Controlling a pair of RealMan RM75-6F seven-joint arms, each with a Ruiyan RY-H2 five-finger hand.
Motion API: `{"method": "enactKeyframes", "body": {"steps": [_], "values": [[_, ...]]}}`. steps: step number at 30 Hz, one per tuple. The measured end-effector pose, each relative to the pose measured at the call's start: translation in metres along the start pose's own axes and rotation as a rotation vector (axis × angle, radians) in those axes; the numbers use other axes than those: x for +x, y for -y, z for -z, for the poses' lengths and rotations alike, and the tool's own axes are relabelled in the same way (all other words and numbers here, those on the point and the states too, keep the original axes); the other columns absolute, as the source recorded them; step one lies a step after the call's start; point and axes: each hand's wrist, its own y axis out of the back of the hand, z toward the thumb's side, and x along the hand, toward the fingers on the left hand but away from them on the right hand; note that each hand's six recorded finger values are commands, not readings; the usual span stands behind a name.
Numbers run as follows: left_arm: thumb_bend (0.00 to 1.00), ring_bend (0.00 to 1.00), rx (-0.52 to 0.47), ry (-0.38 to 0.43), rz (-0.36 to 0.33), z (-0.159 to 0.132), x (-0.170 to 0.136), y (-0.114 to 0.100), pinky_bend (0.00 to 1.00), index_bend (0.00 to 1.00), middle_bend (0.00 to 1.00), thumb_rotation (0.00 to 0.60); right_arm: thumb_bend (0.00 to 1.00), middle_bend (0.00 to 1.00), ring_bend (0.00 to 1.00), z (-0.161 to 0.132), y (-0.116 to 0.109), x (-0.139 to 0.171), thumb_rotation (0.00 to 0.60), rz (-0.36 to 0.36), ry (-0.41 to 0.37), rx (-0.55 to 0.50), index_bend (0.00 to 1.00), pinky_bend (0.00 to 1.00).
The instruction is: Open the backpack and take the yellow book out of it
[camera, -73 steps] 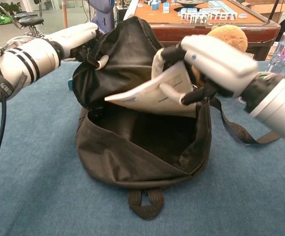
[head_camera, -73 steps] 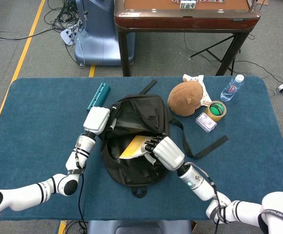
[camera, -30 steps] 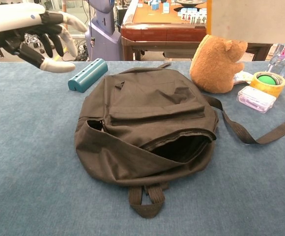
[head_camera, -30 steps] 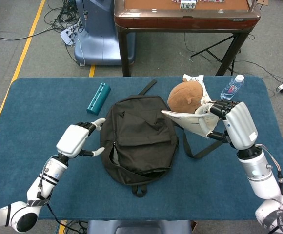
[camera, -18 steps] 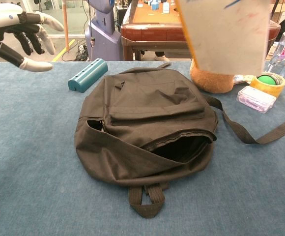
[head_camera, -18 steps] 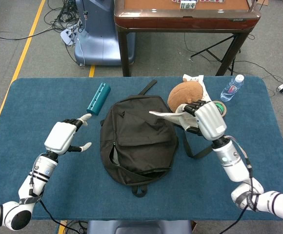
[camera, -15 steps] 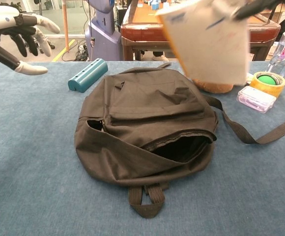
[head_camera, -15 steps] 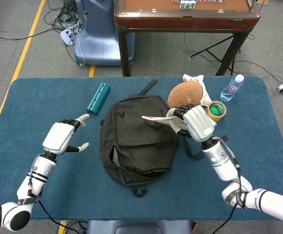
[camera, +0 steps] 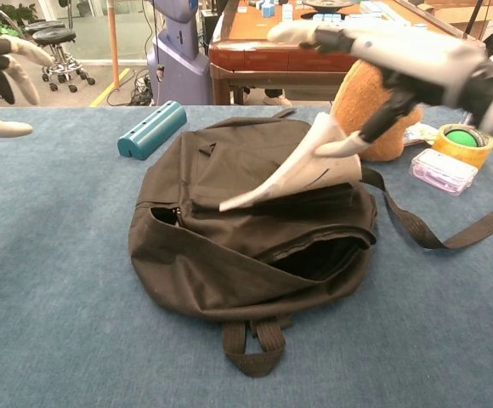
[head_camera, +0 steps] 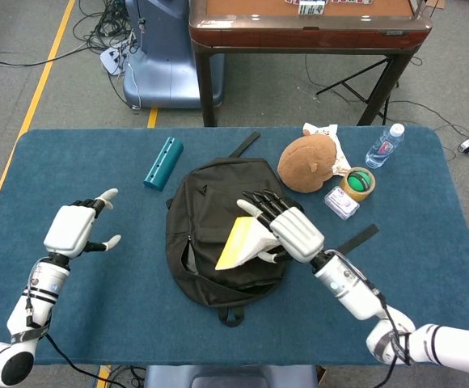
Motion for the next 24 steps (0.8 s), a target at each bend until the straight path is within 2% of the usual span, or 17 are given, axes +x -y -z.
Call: {"method": "enactKeyframes", "body": {"steps": [4, 8, 10, 13, 17, 20, 24], "values": [[0.25, 0.34, 0.006, -0.03, 0.003, 0.015, -0.005, 0.002, 0.34, 0.16, 0.34, 0.521, 0.13, 0.07, 0.01, 0.007, -0.027, 0.029, 0.6, 0.032, 0.026, -0.003, 0.0, 0.03], [0.25, 0.34, 0.008, -0.053, 0.008, 0.026, -0.012, 0.005, 0.34, 0.17, 0.34, 0.539, 0.14, 0.16, 0.12, 0.017, -0.049, 0.054, 0.6, 0.093, 0.056, 0.018, 0.0, 0.14], [0.25, 0.34, 0.007, -0.07, 0.009, 0.033, -0.016, 0.006, 0.34, 0.17, 0.34, 0.556, 0.15, 0.22, 0.18, 0.026, -0.059, 0.07, 0.6, 0.128, 0.086, 0.036, 0.06, 0.2], [0.25, 0.34, 0.007, -0.092, 0.011, 0.043, -0.023, 0.007, 0.34, 0.18, 0.34, 0.585, 0.2, 0.32, 0.27, 0.042, -0.071, 0.097, 0.6, 0.159, 0.145, 0.073, 0.2, 0.31], [0.25, 0.34, 0.005, -0.119, -0.006, 0.053, -0.032, 0.006, 0.34, 0.19, 0.34, 0.6, 0.26, 0.38, 0.33, 0.062, -0.076, 0.129, 0.6, 0.154, 0.228, 0.157, 0.32, 0.39], [0.25, 0.34, 0.008, -0.142, -0.03, 0.061, -0.04, 0.005, 0.34, 0.2, 0.34, 0.6, 0.3, 0.4, 0.35, 0.076, -0.076, 0.156, 0.6, 0.145, 0.306, 0.226, 0.34, 0.41], [0.25, 0.34, 0.016, -0.176, -0.065, 0.072, -0.056, 0.005, 0.34, 0.21, 0.34, 0.6, 0.33, 0.4, 0.37, 0.091, -0.075, 0.194, 0.6, 0.139, 0.419, 0.266, 0.35, 0.41]]}}
